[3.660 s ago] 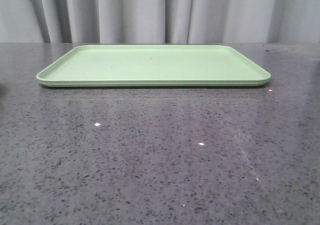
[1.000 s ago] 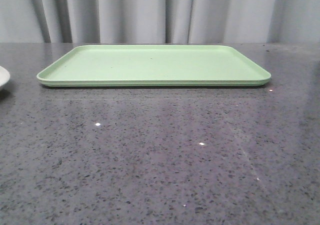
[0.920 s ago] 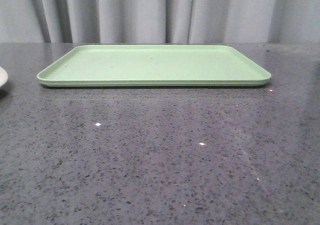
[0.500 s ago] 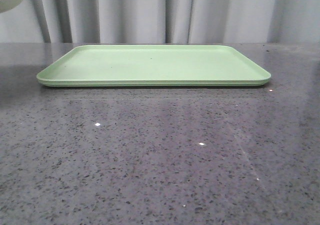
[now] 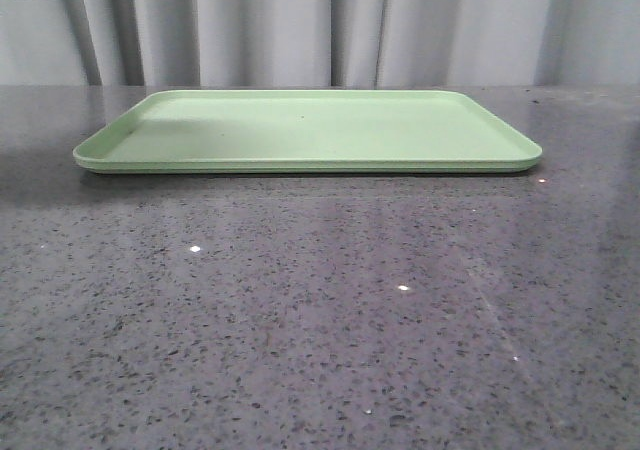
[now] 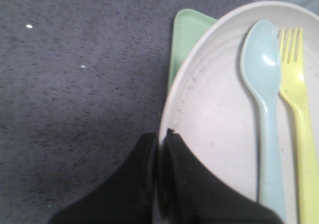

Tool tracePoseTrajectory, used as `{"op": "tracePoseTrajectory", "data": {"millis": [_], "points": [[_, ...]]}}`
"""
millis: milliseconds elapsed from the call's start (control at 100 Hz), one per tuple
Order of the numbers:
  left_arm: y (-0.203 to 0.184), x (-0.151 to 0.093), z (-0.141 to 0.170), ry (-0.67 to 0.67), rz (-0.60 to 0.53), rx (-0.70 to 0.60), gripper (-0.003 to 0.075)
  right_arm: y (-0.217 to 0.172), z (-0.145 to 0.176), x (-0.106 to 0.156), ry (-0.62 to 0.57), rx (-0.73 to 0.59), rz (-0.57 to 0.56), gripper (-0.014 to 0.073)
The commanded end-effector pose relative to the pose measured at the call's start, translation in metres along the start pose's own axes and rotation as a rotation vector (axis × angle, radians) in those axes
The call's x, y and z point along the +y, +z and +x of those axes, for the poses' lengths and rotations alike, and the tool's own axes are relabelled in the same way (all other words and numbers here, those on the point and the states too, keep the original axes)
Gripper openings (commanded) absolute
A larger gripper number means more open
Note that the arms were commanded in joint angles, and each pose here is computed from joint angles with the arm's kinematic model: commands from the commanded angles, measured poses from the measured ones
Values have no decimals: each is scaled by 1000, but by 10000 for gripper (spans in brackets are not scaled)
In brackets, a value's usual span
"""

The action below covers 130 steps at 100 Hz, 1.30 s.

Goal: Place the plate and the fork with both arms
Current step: 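Lift the plate with the left gripper and carry it over the tray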

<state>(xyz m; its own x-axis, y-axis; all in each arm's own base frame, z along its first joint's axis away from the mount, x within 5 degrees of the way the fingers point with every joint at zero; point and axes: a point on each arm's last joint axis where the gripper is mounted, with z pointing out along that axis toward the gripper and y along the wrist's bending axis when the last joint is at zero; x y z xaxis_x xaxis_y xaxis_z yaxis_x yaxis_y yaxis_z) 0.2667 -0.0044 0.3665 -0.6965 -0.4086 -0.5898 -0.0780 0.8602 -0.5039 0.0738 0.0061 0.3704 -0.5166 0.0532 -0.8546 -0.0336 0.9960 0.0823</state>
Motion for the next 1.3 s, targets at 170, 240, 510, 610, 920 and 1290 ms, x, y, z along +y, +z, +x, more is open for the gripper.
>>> {"op": "tracePoseTrajectory", "data": {"millis": [170, 240, 510, 610, 920, 1290], "points": [[50, -36, -4, -17, 118, 32, -21, -3, -14, 1, -6, -84, -3, 325], [66, -45, -6, -2, 130, 57, -21, -3, -14, 1, -6, -84, -3, 325], [108, -86, -20, 62, 204, 89, -21, -3, -14, 1, -6, -84, -3, 325], [123, -99, -22, 83, 226, 98, -21, -3, -14, 1, -6, -84, -3, 325], [163, -104, -19, 86, 220, 129, -21, -3, -14, 1, -6, -84, -3, 325], [189, -95, -11, 76, 186, 165, -21, -3, -14, 1, -6, -89, -3, 325]]}}
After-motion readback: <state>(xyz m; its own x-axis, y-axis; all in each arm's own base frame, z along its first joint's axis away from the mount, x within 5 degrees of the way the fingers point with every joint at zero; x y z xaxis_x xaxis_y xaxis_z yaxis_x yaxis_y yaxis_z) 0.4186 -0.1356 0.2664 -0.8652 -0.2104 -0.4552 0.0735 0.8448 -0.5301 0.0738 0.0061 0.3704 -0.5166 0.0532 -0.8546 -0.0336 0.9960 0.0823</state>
